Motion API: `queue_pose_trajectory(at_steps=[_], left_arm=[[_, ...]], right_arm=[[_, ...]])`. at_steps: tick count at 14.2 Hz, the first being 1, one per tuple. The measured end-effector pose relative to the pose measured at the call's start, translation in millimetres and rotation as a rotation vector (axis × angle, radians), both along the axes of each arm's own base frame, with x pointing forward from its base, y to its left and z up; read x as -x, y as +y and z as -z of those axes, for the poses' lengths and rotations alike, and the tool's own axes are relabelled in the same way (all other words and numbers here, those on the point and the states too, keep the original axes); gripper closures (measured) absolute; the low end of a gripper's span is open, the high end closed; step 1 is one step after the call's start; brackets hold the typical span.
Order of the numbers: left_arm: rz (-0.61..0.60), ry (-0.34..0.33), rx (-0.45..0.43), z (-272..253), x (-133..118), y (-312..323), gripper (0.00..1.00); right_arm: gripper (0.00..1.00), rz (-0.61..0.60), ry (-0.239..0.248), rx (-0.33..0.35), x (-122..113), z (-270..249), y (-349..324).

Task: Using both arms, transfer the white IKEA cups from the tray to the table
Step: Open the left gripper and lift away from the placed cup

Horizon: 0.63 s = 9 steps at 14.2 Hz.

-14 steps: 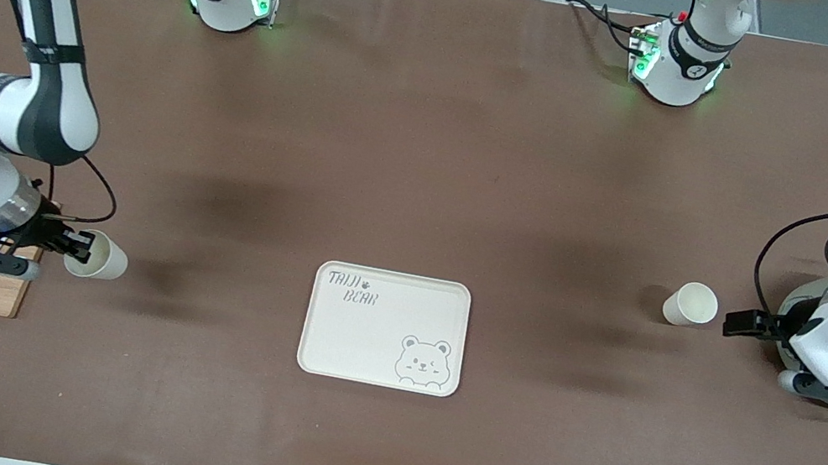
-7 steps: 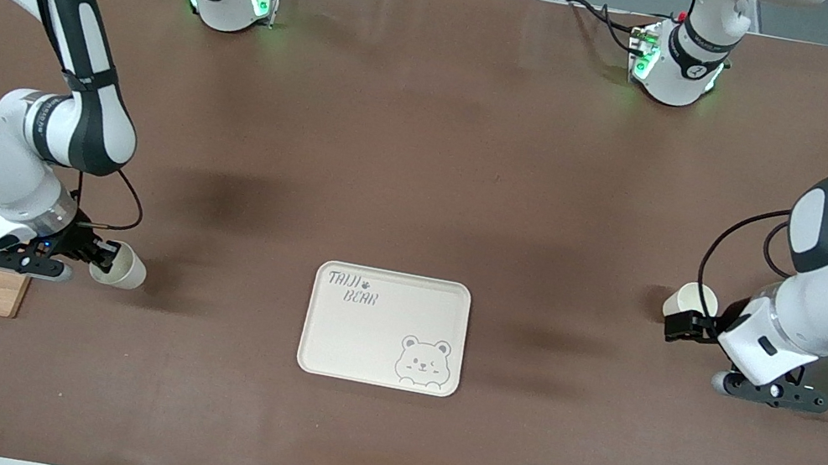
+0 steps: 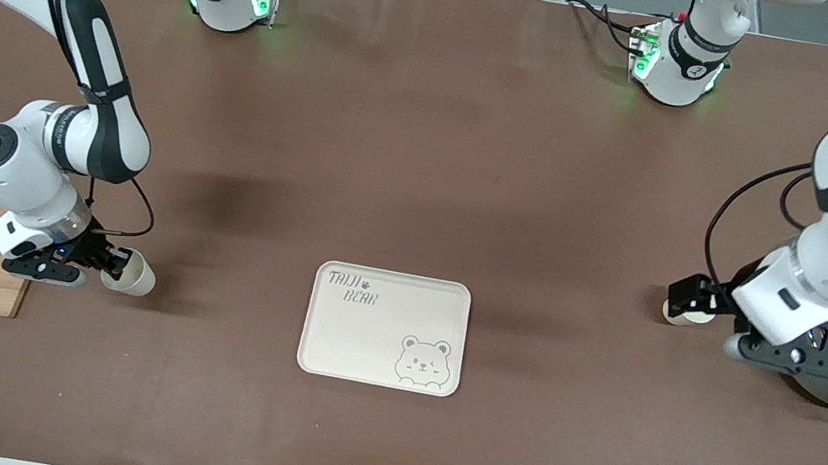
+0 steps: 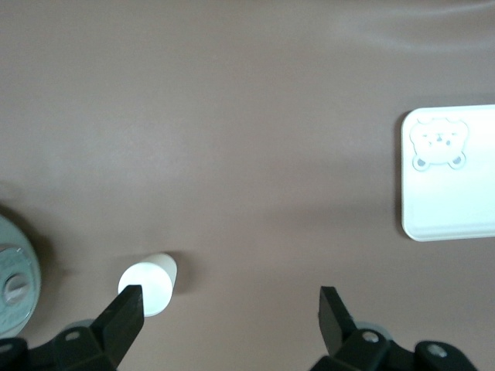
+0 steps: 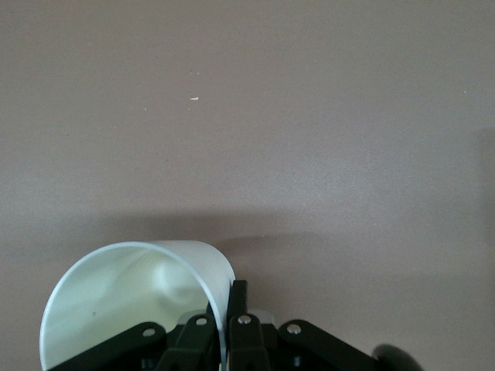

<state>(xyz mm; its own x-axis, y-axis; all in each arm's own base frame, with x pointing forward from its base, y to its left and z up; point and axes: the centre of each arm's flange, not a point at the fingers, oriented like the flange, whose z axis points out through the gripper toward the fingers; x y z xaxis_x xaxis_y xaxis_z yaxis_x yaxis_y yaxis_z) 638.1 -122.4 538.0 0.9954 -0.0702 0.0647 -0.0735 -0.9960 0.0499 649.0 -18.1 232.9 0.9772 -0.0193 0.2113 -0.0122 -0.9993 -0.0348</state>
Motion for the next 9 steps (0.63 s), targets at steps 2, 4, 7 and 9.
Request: queue_pose_trajectory(at_steps=[2,4,7,9], left_arm=[[0.029,0.01,-0.007,-25.1,17.5,-4.2,0.0],[0.064,0.022,-0.015,-47.0,34.7,-5.4,0.0],[0.091,0.029,-0.023,-75.8,56.4,0.7,0.0],[0.086,0.026,-0.024,-85.3,63.0,4.3,0.0]], right_arm=[[0.96,-0.001,-0.01,0.002,2.4,7.5,1.6],[0.96,-0.004,-0.018,0.003,3.9,14.9,4.1],[0.96,-0.008,-0.02,0.004,3.9,17.5,7.1],[0.81,-0.008,-0.021,0.004,3.8,17.4,7.2]])
